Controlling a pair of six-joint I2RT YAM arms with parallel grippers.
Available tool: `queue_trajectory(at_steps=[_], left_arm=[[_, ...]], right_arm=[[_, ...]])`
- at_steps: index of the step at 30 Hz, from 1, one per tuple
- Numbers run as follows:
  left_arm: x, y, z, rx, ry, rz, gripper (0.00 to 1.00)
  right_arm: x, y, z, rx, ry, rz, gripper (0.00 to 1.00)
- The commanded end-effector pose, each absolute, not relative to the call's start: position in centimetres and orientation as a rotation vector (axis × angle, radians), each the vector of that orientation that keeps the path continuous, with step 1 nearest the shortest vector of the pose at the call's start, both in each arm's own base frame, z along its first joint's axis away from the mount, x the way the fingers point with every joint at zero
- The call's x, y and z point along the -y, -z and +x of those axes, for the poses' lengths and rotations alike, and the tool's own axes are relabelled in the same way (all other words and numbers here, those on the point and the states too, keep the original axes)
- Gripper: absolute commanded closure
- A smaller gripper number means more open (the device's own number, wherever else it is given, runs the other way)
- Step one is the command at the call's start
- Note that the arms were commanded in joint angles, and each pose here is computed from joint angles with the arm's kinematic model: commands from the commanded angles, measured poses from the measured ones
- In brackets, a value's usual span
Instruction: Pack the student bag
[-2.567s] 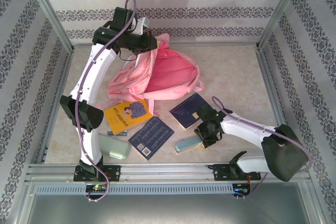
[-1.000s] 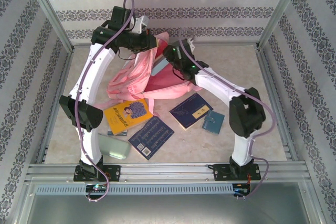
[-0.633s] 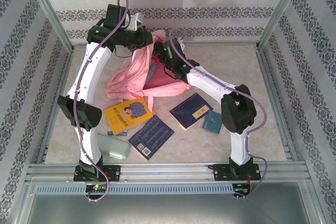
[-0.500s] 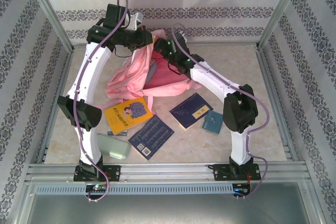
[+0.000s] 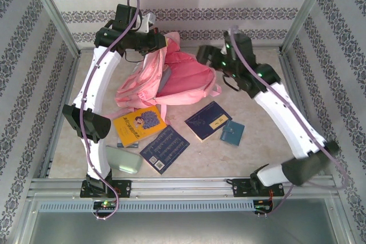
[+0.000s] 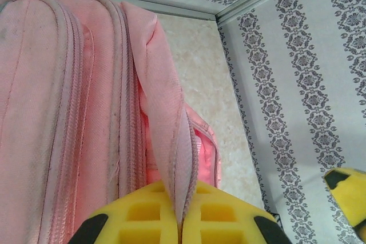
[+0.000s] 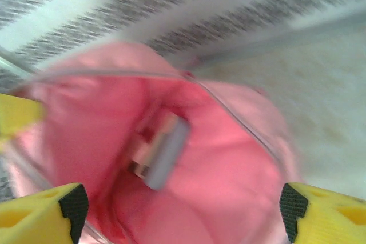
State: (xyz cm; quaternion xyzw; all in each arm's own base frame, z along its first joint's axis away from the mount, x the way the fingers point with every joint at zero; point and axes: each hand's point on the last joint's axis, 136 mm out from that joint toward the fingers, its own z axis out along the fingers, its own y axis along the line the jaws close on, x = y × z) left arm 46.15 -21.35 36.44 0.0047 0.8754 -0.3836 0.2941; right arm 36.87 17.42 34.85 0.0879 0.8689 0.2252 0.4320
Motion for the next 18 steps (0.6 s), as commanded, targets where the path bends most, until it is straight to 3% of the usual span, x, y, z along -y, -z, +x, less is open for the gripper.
queue_trajectory(at_steps=[1, 10, 18], left_arm=[[21.6, -43.4, 45.0, -2.116, 1.037, 0.092, 1.00], [21.7, -43.1, 44.1, -2.134, 1.022, 0.110, 1.00], [21.8, -42.7, 43.6, -2.151, 1.042, 0.110, 1.00]], right_arm=[[-13.0, -24.2, 32.3, -2.520, -0.294, 0.322, 0.02], [-6.4, -10.9, 24.3, -2.741, -0.292, 0.793, 0.02], [-7.4, -6.4, 22.4, -3.097, -0.013, 0.496, 0.05]])
